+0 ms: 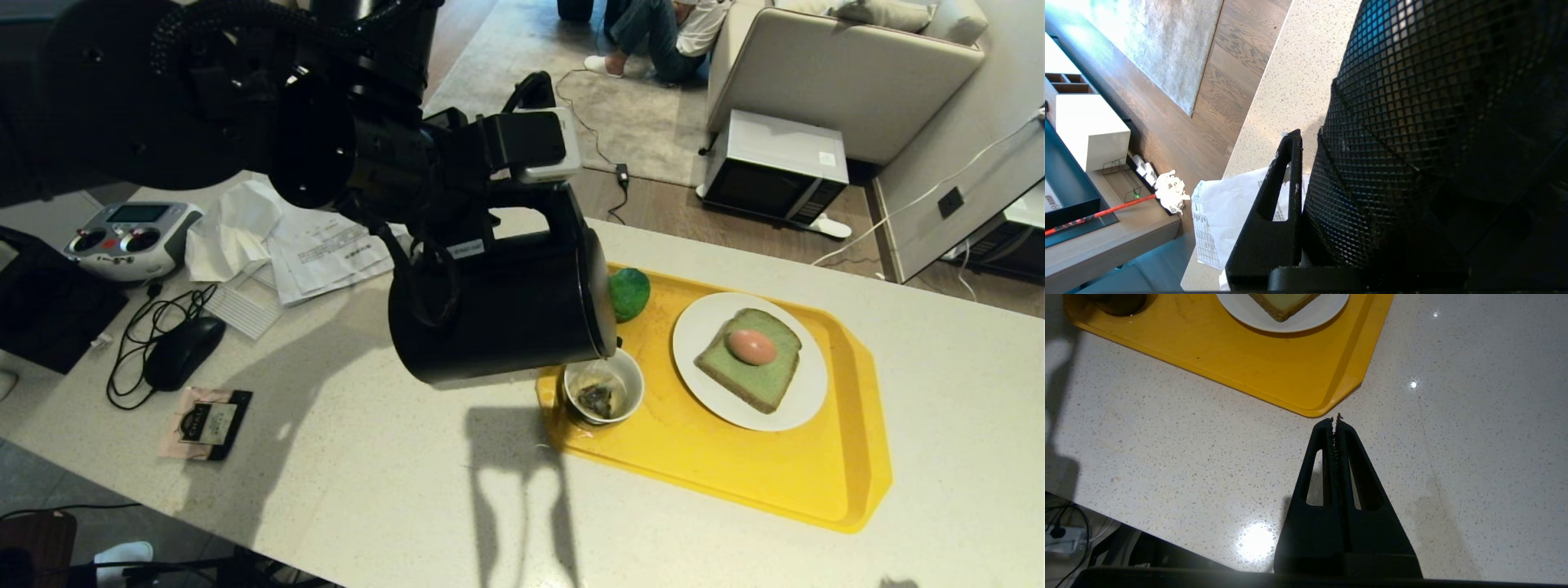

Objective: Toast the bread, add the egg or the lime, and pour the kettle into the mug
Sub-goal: Pour water into a cup

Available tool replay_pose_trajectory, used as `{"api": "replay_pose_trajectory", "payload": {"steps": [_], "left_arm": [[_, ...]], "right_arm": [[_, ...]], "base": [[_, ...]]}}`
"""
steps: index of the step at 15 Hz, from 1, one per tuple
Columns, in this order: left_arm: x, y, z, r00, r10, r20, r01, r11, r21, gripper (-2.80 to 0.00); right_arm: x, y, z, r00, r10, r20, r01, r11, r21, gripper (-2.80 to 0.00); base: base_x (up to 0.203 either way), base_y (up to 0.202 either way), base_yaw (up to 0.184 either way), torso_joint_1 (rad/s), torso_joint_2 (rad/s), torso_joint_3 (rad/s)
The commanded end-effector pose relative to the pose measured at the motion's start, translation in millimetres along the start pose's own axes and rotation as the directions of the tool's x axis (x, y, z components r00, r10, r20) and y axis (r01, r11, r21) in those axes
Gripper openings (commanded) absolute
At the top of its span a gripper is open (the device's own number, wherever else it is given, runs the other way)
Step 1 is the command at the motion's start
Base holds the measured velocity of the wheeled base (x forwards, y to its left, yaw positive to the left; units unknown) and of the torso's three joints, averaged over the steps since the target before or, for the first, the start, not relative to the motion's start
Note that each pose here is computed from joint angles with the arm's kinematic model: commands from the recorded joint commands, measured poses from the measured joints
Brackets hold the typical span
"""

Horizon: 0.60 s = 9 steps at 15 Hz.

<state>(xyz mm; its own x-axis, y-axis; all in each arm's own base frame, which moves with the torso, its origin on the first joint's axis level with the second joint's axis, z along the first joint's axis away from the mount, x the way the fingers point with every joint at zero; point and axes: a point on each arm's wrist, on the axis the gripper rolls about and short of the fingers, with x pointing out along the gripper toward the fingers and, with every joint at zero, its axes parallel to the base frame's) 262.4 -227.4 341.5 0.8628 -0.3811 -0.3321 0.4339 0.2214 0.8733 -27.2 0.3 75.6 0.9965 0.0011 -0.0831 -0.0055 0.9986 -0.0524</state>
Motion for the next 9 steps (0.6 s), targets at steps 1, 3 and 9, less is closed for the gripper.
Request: {"api": "replay_pose_trajectory", "payload": {"steps": [1,3,9], "left_arm": [[0.6,-0.6,0.0,1.000,-0.002,-0.003,0.002,1.000,0.006,-2.80],[0.5,-0.5,0.5,1.000,0.000,-0.001,0.000,1.000,0.007,-2.80],[-0.1,-0.1,0.6,1.000,0.001,0.002,-0.001,1.000,0.005,-2.80]], "right_arm": [[0.0,0.0,0.0,1.000,0.000,-0.001,0.000,1.000,0.000,-2.80],[0.0,0.0,0.0,1.000,0.001,-0.001,-0.001,1.000,0.000,-2.80],[0.0,0.0,0.0,1.000,0.001,-0.001,-0.001,1.000,0.000,-2.80]], "base": [[0.000,0.000,0.000,0.000,0.00,0.000],[0.000,0.000,0.000,0.000,0.00,0.000],[0.000,0.000,0.000,0.000,0.00,0.000]]}}
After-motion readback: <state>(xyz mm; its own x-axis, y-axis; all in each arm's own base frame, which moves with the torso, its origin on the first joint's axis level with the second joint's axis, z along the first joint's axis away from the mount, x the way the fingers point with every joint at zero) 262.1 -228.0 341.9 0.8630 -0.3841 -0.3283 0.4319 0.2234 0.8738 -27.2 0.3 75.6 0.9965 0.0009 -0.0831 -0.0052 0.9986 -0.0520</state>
